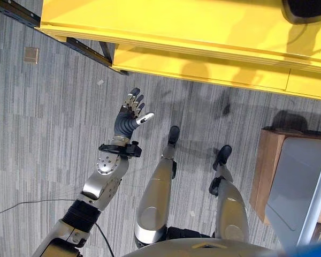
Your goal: Move parts from the plastic box to the shelf.
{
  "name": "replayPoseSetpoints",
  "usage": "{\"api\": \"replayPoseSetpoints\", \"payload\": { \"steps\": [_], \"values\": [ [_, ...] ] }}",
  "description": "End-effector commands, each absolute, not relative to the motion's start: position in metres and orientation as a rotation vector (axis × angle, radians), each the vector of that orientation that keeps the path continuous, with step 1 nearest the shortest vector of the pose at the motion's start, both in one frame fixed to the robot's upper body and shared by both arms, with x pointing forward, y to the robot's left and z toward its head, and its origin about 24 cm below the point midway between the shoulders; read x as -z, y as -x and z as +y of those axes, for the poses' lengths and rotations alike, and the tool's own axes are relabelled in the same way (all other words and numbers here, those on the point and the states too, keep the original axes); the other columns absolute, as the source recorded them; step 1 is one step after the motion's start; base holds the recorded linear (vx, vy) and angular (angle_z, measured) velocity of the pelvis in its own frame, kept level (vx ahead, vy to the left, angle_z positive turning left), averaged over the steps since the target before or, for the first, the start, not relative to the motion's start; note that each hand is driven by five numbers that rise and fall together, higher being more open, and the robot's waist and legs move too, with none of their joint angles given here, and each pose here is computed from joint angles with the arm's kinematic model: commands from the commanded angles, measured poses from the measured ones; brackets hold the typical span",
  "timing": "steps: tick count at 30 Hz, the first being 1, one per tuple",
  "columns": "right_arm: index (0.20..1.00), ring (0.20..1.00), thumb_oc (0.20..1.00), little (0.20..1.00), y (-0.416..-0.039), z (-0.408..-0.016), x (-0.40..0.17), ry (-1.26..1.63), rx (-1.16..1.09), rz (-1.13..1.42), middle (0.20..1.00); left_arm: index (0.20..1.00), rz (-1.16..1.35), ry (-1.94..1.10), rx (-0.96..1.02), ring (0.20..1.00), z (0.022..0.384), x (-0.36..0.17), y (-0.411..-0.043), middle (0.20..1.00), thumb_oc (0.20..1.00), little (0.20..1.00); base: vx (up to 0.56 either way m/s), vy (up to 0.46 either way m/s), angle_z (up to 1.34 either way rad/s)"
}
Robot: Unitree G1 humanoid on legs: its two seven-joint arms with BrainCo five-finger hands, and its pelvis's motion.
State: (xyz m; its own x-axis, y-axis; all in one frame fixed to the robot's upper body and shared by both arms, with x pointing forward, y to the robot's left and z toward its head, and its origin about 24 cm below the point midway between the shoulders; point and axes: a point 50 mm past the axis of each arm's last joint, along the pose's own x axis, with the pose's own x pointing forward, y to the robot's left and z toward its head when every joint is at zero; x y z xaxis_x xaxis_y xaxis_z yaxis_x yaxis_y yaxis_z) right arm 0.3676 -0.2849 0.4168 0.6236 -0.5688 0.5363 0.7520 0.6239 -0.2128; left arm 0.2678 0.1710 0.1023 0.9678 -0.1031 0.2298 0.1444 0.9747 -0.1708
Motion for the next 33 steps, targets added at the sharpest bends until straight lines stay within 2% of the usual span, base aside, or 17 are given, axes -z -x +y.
{"api": "replayPoseSetpoints", "payload": {
  "steps": [1,13,21,33],
  "values": [
    [1.000,1.000,1.000,1.000,-0.355,-0.286,-0.439,0.469,0.812,-0.565,1.000,1.000,-0.266,0.201,0.146,1.000,0.173,-0.107,-0.258,1.000,1.000,1.000,0.00,0.000,0.00],
    [1.000,1.000,1.000,1.000,-0.366,-0.256,-0.432,0.473,0.695,-0.637,1.000,1.000,-0.228,0.176,0.146,1.000,0.181,-0.101,-0.256,1.000,1.000,1.000,0.00,0.000,0.00],
    [1.000,1.000,1.000,1.000,-0.366,-0.220,-0.413,0.413,0.535,-0.799,1.000,1.000,-0.182,0.150,0.125,1.000,0.191,-0.092,-0.252,1.000,1.000,1.000,-0.02,0.000,-0.10],
    [1.000,1.000,1.000,1.000,-0.355,-0.211,-0.366,0.312,0.447,-0.871,1.000,1.000,-0.121,0.117,0.139,1.000,0.191,-0.080,-0.246,1.000,1.000,1.000,-0.02,0.000,-0.12]
  ]
}}
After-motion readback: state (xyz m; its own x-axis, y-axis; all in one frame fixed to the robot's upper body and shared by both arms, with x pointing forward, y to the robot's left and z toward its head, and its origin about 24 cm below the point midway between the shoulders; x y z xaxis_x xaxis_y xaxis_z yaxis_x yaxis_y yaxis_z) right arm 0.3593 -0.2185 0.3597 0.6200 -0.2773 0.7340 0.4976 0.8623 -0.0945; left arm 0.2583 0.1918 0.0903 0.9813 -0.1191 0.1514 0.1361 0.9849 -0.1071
